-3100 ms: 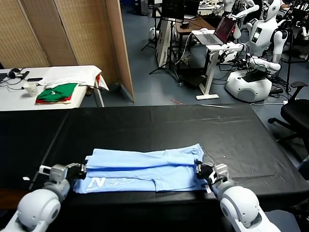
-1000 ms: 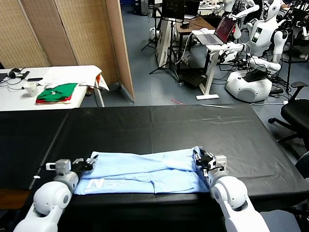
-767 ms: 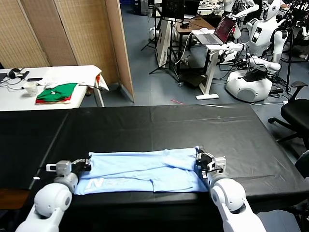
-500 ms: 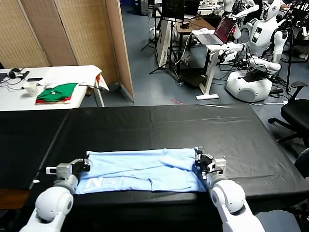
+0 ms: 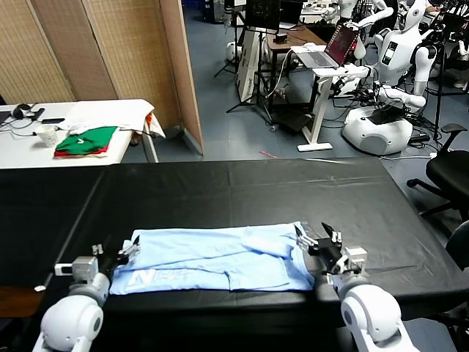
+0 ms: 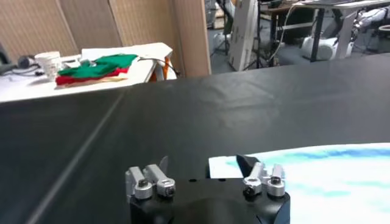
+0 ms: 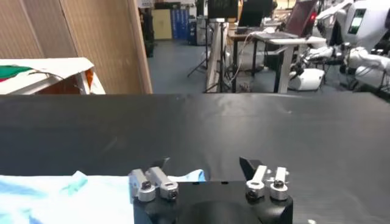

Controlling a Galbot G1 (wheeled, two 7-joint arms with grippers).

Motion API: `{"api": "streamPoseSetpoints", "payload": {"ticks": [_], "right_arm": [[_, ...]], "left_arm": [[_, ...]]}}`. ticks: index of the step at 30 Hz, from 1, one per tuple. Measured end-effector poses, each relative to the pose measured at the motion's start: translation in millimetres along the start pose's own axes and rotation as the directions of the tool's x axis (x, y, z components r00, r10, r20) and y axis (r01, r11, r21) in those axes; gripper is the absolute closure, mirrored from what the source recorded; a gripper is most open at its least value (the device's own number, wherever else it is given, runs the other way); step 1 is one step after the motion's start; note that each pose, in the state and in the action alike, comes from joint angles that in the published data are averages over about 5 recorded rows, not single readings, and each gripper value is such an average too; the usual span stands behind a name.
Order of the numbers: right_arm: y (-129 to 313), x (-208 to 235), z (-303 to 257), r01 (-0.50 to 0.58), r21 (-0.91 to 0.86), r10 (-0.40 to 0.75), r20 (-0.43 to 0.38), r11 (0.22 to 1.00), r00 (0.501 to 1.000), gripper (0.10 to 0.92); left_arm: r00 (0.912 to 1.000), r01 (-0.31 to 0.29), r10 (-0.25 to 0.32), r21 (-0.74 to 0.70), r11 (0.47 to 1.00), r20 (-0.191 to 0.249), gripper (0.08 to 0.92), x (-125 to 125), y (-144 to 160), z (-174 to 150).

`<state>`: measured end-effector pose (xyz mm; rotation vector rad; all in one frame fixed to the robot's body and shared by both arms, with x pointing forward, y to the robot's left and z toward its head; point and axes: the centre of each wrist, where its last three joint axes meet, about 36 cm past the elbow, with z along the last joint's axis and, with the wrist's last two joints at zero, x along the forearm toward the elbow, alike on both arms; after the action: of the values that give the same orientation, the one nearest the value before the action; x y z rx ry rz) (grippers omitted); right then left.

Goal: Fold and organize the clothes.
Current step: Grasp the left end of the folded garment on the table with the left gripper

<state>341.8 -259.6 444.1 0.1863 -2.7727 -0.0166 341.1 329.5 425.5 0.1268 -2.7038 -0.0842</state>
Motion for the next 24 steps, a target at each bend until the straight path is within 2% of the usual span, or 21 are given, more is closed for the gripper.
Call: {"api": "streamPoseSetpoints", "payload": {"ticks": [8,24], "right_arm": [[-0.6,14.6,3.7,-0.008,-0.001,0.008,-0.012,1.000,1.000,0.115],[7.6,18.0,3.7,0.011,-0.004,-0.011,-0.012,1.000,1.000,0.115]], "left_arm": [[0.9998,0.012,-0.011,0.099,0.995,-0.015,0.093,13.3,-1.6,17.3],[0.9997,0.002,0.003,0.177,0.984,-0.024,0.092,30.1,-19.6,51.6]]}}
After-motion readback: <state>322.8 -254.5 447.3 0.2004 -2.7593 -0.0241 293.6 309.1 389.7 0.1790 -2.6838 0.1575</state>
